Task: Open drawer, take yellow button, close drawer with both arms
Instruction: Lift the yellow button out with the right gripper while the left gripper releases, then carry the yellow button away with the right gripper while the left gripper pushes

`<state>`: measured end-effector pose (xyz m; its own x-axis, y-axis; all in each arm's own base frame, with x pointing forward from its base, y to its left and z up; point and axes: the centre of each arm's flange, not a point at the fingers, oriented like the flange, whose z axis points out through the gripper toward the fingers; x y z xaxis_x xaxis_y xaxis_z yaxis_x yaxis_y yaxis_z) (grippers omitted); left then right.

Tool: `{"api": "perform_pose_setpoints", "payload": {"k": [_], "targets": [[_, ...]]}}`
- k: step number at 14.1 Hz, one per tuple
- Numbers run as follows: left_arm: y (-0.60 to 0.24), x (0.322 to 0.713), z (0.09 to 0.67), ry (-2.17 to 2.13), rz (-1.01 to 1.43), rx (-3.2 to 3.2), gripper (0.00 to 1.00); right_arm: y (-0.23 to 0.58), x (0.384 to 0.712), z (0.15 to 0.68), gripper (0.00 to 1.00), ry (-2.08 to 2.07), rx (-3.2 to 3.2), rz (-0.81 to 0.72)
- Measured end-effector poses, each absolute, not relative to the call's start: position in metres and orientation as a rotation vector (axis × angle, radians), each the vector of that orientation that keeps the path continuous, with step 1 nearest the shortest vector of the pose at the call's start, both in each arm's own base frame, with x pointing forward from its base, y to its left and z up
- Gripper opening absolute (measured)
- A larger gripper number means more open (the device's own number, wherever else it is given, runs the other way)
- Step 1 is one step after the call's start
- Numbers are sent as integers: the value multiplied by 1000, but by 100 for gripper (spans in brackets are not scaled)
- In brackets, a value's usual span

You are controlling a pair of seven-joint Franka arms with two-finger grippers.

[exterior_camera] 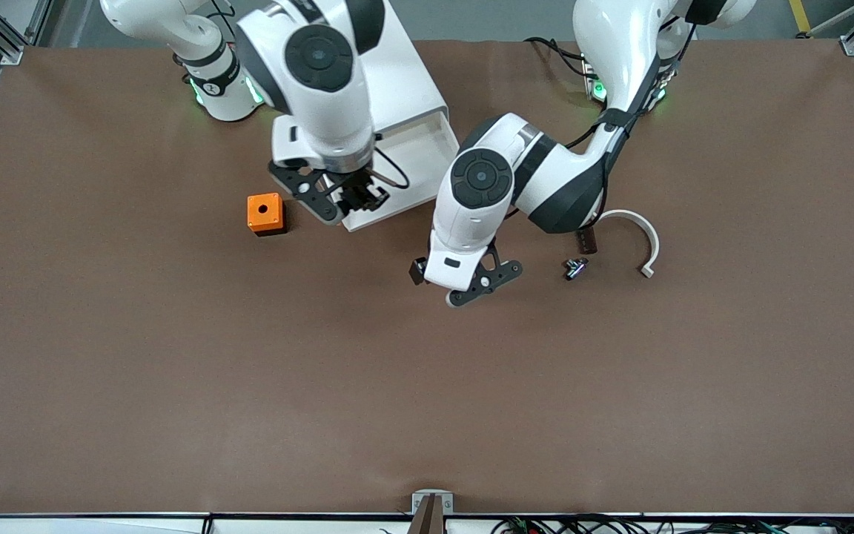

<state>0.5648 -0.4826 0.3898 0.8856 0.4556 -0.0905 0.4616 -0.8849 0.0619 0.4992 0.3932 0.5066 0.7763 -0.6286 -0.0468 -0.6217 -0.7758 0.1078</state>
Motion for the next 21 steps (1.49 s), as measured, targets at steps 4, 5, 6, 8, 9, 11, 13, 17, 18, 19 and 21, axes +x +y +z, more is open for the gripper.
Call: {"api": "perform_pose_setpoints", "payload": {"k": [4,5,6,8,9,11,13,17,18,19,21], "targets": [[-502,544,382,758,-138,2983,100,299,523,550,41,-862,2903,-187],[-506,539,380,754,-147,2992,100,270,529,561,41,-824,2918,-201],[-510,533,379,746,-157,3003,100,242,534,569,41,-790,2935,-212],[-518,522,377,726,-176,3024,100,180,540,577,41,-723,2969,-236],[-523,517,376,713,-188,3034,100,148,542,575,41,-693,2982,-258],[-532,505,375,681,-203,3042,100,84,546,562,41,-624,3011,-304],[-541,495,375,651,-220,3044,100,32,552,535,41,-574,3043,-315],[-555,479,376,601,-252,3042,100,-34,555,466,41,-491,3097,-246],[-558,475,376,590,-260,3042,100,-48,554,451,41,-447,3113,-212],[-562,472,376,579,-267,3041,100,-62,552,435,41,-391,3128,-183],[-568,464,376,559,-284,3040,100,-91,545,407,41,-267,3150,-169]]}}
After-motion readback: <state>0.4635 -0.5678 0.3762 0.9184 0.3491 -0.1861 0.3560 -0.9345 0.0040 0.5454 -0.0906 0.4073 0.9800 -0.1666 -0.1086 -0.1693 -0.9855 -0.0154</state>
